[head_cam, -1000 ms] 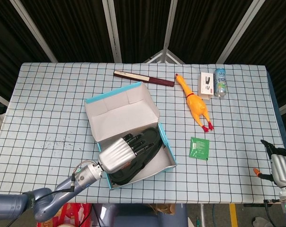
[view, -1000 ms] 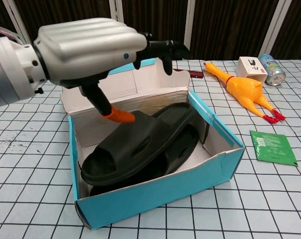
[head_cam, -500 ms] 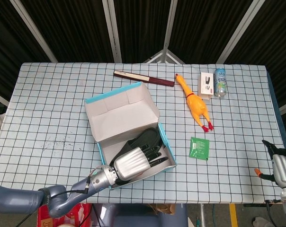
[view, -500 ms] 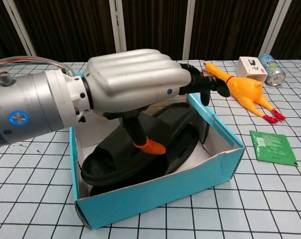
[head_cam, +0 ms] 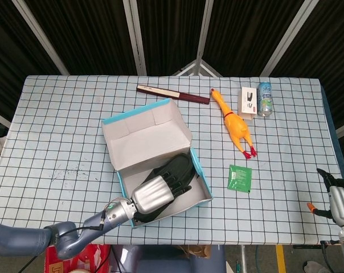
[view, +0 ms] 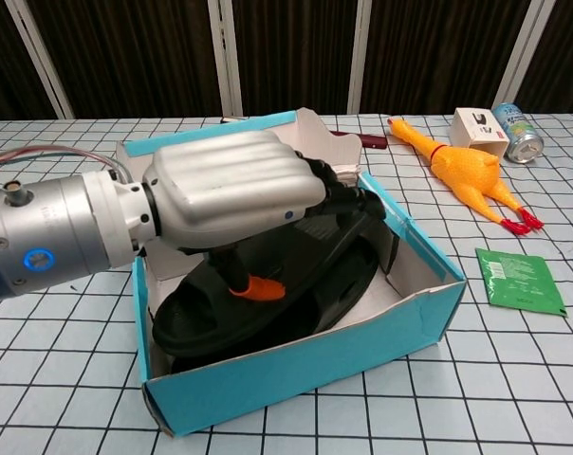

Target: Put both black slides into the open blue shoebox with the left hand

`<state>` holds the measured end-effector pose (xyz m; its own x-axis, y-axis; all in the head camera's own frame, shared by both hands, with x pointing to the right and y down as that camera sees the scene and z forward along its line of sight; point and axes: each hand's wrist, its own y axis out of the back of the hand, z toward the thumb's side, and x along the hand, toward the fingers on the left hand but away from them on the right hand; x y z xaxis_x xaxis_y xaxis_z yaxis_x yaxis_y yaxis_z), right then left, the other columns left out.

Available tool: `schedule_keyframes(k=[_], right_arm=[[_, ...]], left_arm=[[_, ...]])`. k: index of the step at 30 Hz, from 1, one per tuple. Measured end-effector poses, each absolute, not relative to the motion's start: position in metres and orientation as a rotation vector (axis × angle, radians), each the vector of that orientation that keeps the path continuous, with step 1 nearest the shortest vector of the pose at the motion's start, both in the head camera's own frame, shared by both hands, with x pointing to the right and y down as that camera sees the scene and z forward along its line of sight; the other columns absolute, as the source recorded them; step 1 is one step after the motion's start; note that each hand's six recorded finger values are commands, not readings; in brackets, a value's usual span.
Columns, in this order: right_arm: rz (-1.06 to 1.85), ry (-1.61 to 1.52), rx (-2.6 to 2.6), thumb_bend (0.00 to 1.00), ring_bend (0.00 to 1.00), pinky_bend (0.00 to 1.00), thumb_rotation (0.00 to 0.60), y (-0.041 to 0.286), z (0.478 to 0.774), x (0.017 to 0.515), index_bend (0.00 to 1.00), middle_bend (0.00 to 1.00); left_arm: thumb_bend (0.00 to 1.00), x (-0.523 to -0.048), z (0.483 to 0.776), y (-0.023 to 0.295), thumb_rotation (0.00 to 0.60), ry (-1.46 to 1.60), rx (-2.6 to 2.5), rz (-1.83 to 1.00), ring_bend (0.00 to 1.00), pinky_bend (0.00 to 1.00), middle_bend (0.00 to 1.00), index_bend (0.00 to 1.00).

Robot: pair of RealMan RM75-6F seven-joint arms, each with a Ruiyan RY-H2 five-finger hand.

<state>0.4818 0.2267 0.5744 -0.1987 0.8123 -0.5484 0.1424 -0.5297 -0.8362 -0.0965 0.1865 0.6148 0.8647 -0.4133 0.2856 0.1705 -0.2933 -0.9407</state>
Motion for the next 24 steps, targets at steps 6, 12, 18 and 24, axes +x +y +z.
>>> schedule_keyframes(k=[6,12,18,24], right_arm=[[1.782,-1.120,-1.571,0.23,0.24,0.15,0.600,0.227,0.575,0.482,0.13,0.19],[1.782,-1.121,-1.569,0.23,0.24,0.15,0.600,0.226,0.575,0.483,0.13,0.19],[1.785,-1.117,-1.570,0.23,0.24,0.15,0.600,0.227,0.575,0.482,0.13,0.19],[1.787,-1.113,-1.572,0.23,0.24,0.15,0.600,0.227,0.576,0.481,0.13,0.19]], left_arm=[[0.34,-0.107,0.619,0.182,0.600,0.188,-1.764,-0.603,0.24,0.34,0.27,0.15],[0.34,-0.121,0.619,0.175,0.600,0.211,-1.750,-0.633,0.27,0.36,0.27,0.15],[0.34,-0.136,0.624,0.172,0.600,0.198,-1.743,-0.677,0.27,0.36,0.27,0.15],[0.34,-0.130,0.618,0.172,0.600,0.220,-1.746,-0.643,0.20,0.33,0.22,0.14]])
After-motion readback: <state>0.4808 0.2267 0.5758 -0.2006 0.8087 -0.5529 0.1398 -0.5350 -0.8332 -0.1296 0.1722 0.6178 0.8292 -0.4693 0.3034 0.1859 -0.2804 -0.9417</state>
